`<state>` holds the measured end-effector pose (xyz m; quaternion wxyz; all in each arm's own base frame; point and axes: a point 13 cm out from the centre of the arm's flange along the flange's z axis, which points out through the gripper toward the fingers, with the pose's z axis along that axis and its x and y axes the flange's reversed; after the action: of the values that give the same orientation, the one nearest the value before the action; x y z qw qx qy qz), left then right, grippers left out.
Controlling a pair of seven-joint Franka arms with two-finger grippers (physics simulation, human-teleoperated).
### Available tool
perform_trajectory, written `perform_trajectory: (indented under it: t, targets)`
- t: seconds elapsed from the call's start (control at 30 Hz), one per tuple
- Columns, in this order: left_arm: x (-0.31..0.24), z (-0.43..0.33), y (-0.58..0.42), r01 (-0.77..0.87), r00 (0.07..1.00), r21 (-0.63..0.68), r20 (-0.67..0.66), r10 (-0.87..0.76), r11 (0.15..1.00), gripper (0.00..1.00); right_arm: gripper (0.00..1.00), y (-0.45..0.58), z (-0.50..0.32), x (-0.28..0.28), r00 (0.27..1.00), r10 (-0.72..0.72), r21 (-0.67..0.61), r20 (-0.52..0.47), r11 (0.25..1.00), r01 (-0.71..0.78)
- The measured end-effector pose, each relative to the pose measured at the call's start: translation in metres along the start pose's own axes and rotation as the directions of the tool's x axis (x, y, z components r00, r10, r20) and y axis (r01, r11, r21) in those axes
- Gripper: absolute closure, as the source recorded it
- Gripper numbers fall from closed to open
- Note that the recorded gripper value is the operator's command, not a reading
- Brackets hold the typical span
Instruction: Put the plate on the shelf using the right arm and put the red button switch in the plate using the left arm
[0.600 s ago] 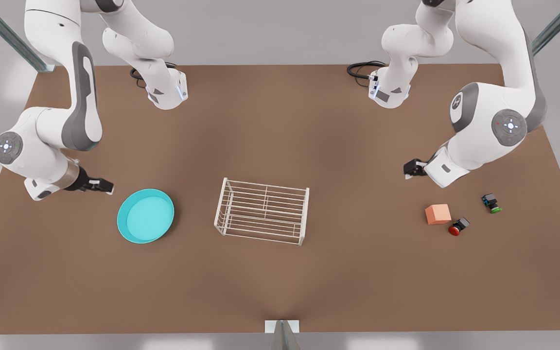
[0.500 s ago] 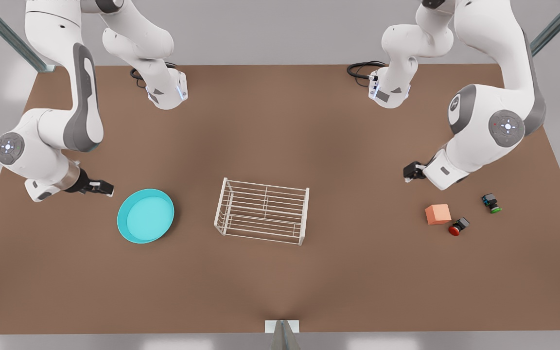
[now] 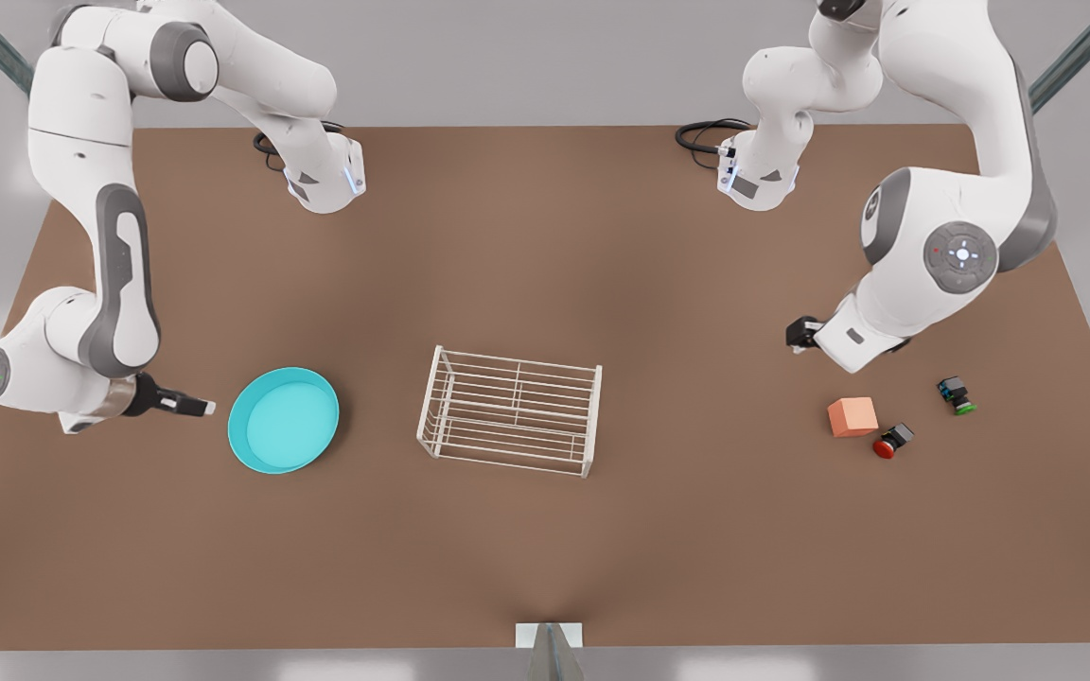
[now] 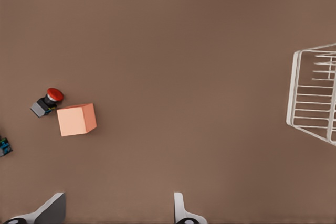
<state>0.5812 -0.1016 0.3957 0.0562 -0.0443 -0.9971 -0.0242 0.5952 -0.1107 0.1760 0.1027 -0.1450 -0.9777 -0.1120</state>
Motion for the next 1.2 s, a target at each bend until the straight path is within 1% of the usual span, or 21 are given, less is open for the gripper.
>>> perform_trajectory:
  t: [0.33, 0.57, 0.63, 0.7, 0.73, 0.9, 0.93, 0.97, 1.03, 1.07, 1.13, 1.17, 1.2]
  targets:
    - [0.003, 0.008, -0.002, 0.032, 0.999, -0.001, -0.028, -0.032, 0.999, 0.00, 0.00, -0.011, 0.060, -0.020, 0.984, -0.175, 0.018, 0.015, 0.984, 0.175]
    - [0.001, 0.008, -0.001, 0.047, 0.999, -0.003, -0.020, -0.047, 0.999, 0.00, 0.02, -0.026, 0.097, -0.027, 0.971, -0.240, 0.007, 0.002, 0.971, 0.240]
    - [0.001, 0.009, -0.001, 0.050, 0.999, -0.004, -0.019, -0.050, 0.999, 0.00, 0.07, -0.026, 0.103, -0.028, 0.967, -0.255, -0.002, 0.002, 0.967, 0.255]
    - [0.001, 0.009, -0.001, 0.052, 0.998, -0.005, -0.019, -0.052, 0.999, 0.00, 0.08, -0.021, 0.107, -0.030, 0.961, -0.275, -0.009, 0.007, 0.961, 0.275]
    - [0.001, 0.009, -0.001, 0.054, 0.998, -0.005, -0.018, -0.054, 0.999, 0.00, 0.12, -0.018, 0.109, -0.030, 0.959, -0.284, -0.013, 0.010, 0.959, 0.284]
    - [0.001, 0.009, -0.001, 0.059, 0.998, -0.006, -0.018, -0.059, 0.998, 0.00, 0.22, -0.011, 0.113, -0.033, 0.948, -0.318, -0.021, 0.023, 0.948, 0.319]
    - [0.000, 0.009, 0.000, 0.060, 0.998, -0.006, -0.018, -0.060, 0.998, 0.00, 0.30, -0.011, 0.114, -0.034, 0.946, -0.323, -0.022, 0.024, 0.946, 0.324]
    - [0.000, 0.009, 0.000, 0.061, 0.998, -0.006, -0.018, -0.061, 0.998, 0.00, 0.33, -0.010, 0.115, -0.034, 0.944, -0.328, -0.023, 0.026, 0.944, 0.329]
    - [0.000, 0.009, 0.000, 0.062, 0.998, -0.007, -0.018, -0.063, 0.998, 0.00, 0.35, -0.010, 0.116, -0.034, 0.941, -0.337, -0.024, 0.027, 0.941, 0.338]
    - [0.000, 0.009, 0.000, 0.063, 0.998, -0.007, -0.018, -0.063, 0.998, 0.00, 0.38, -0.010, 0.117, -0.034, 0.940, -0.340, -0.025, 0.027, 0.940, 0.341]
    - [0.001, 0.010, 0.000, 0.064, 0.998, -0.007, -0.019, -0.064, 0.998, 0.00, 0.48, -0.010, 0.118, -0.034, 0.937, -0.347, -0.026, 0.027, 0.937, 0.348]
    - [0.001, 0.011, 0.000, 0.065, 0.998, -0.008, -0.021, -0.065, 0.998, 0.00, 0.51, -0.010, 0.118, -0.035, 0.936, -0.351, -0.026, 0.028, 0.936, 0.352]
    - [0.001, 0.011, 0.000, 0.065, 0.998, -0.008, -0.022, -0.065, 0.998, 0.00, 0.51, -0.010, 0.118, -0.035, 0.935, -0.354, -0.026, 0.028, 0.934, 0.355]
